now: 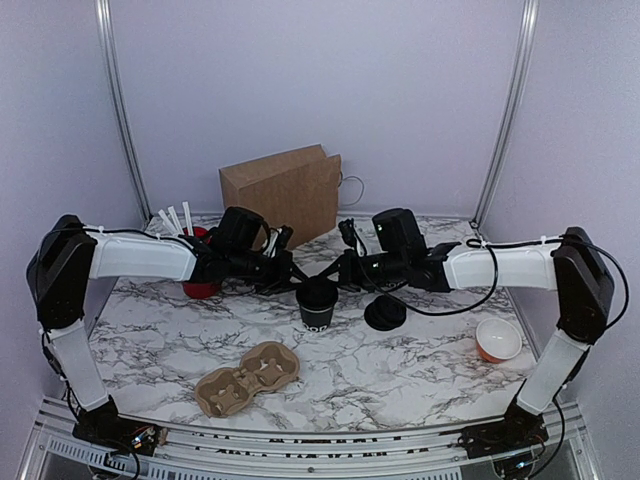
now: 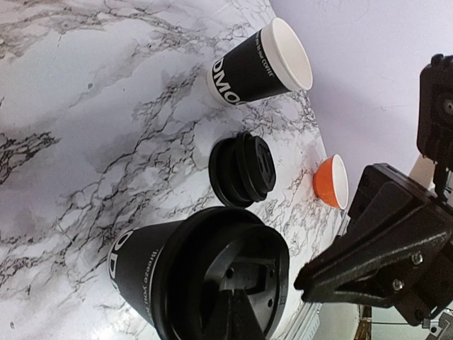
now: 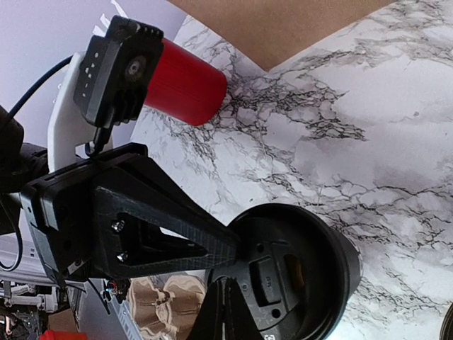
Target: Pack the takeout coffee
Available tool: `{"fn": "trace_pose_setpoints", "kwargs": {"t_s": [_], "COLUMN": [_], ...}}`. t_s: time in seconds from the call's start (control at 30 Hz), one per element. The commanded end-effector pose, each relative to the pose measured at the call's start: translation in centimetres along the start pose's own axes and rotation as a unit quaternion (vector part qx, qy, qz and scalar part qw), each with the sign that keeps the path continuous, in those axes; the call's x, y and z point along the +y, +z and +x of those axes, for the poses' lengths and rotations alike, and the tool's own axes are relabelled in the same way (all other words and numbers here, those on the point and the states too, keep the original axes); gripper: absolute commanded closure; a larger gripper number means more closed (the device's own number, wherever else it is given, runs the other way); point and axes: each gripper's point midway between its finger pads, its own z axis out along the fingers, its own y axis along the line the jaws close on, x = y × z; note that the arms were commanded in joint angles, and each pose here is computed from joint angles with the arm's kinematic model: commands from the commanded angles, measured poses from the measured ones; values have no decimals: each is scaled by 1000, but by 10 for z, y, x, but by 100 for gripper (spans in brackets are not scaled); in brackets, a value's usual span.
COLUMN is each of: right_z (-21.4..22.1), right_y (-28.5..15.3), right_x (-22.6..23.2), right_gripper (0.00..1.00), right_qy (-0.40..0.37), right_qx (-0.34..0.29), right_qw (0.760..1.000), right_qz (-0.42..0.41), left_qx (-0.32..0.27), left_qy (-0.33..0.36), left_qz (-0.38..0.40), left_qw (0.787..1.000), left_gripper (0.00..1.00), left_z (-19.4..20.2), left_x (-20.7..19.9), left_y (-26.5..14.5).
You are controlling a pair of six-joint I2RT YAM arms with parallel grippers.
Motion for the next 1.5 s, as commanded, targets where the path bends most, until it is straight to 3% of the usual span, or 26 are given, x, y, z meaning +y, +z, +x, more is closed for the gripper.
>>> {"fn": "trace_pose_setpoints", "kwargs": {"t_s": [0.0, 0.23, 0.47, 0.6, 0.87, 1.1, 1.27, 1.47], "right_z": [-11, 1, 60, 59, 21, 25, 39, 73], "right_y": [-10, -8, 19, 16, -3, 1, 21, 41], "right_x": [32, 40, -20, -21, 31, 73, 39, -2], "right_gripper": [97, 96, 97, 98, 95, 94, 95, 96], "right_qy": [-30, -35, 30, 34, -67, -157, -175, -154], "right_qx": [-17, -13, 41, 34, -22, -44, -24, 32], "right_qw": [999, 998, 998, 998, 997, 986, 983, 984], "right_qz": [-30, -52, -33, -32, -33, -43, 45, 81], "left_qx": [22, 19, 21, 19, 18, 18, 18, 18], "left_qy": [-12, -4, -3, 0, 1, 3, 3, 3], "left_qz": [-42, -57, -58, -61, -61, -60, -62, -62], "left_qw": [999, 998, 998, 998, 998, 998, 998, 998], "left_gripper": [100, 100, 100, 100, 100, 100, 100, 100], "left_z": [14, 12, 12, 11, 10, 9, 8, 7], "left_x": [32, 32, 32, 31, 30, 28, 28, 28], "left_y": [13, 8, 9, 7, 6, 5, 5, 6]}}
